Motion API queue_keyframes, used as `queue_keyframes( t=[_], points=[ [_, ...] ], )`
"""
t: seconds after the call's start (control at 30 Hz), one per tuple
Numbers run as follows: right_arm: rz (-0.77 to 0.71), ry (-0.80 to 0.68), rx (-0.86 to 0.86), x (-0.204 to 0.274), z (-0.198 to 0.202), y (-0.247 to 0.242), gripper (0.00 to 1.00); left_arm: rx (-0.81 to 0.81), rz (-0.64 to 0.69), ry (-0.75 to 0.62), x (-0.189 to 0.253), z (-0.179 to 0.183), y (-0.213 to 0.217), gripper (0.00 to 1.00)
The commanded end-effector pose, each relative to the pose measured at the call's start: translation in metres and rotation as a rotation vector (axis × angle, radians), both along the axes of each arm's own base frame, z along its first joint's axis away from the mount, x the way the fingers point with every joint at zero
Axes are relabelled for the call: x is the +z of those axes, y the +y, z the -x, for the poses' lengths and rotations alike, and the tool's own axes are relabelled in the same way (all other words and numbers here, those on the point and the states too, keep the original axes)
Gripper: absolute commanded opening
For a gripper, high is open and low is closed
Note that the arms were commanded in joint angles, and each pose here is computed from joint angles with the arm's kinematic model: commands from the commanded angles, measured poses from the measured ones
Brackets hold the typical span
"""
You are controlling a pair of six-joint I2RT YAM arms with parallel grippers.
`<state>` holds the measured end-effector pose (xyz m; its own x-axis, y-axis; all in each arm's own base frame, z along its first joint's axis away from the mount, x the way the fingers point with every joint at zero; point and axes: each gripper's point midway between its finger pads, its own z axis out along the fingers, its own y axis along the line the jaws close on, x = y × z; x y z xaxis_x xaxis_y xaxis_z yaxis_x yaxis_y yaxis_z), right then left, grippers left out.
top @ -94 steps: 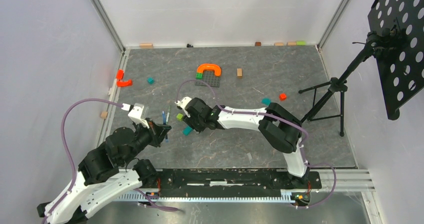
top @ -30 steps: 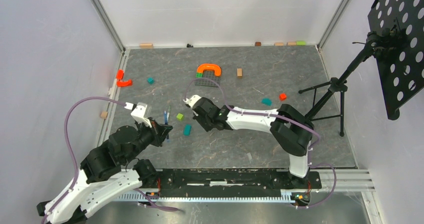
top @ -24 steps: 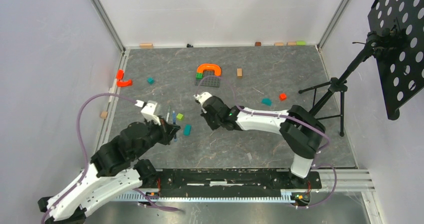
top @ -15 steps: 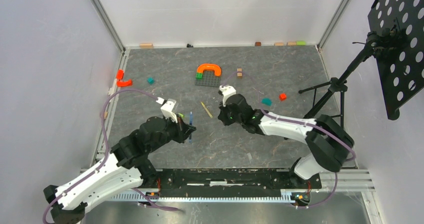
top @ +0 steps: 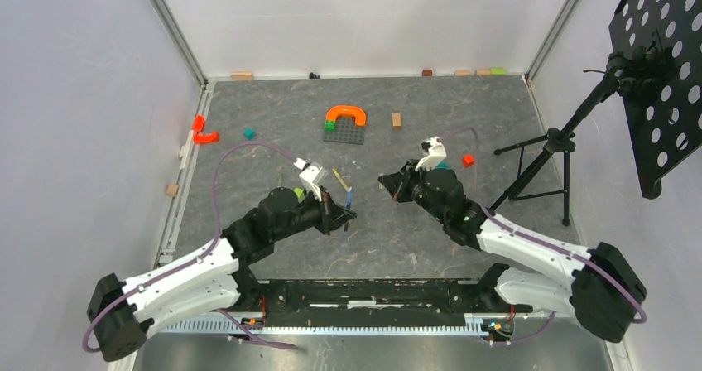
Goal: Insert the pens into the pen caps
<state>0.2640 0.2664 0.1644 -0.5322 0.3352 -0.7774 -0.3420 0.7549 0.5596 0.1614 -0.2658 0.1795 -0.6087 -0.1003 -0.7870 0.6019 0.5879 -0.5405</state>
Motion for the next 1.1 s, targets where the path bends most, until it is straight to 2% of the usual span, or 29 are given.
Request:
queue_keyframes(
  t=[0.0, 0.37, 0.8, 0.9, 1.07],
  points=[
    [-0.208, -0.038, -0.103, 0.041, -0.006, -0.008, 0.02, -0.088, 0.150, -0.032, 0.028, 0.002, -0.028, 0.02],
    [-0.358, -0.100, -0.079, 0.075, 0.003, -0.010, 0.02, -0.156, 0.198, 0.005, 0.022, -0.003, -0.058, 0.02],
    [-0.401, -0.129, -0.051, 0.083, 0.008, -0.008, 0.01, -0.188, 0.181, 0.017, 0.017, -0.011, -0.076, 0.02],
    [-0.384, -0.133, -0.061, 0.081, 0.007, -0.010, 0.01, -0.124, 0.134, 0.037, 0.007, -0.019, -0.069, 0.02],
    [-0.322, -0.127, -0.093, 0.070, 0.004, -0.017, 0.01, 0.062, -0.024, 0.120, -0.036, -0.033, -0.039, 0.02]
  ],
)
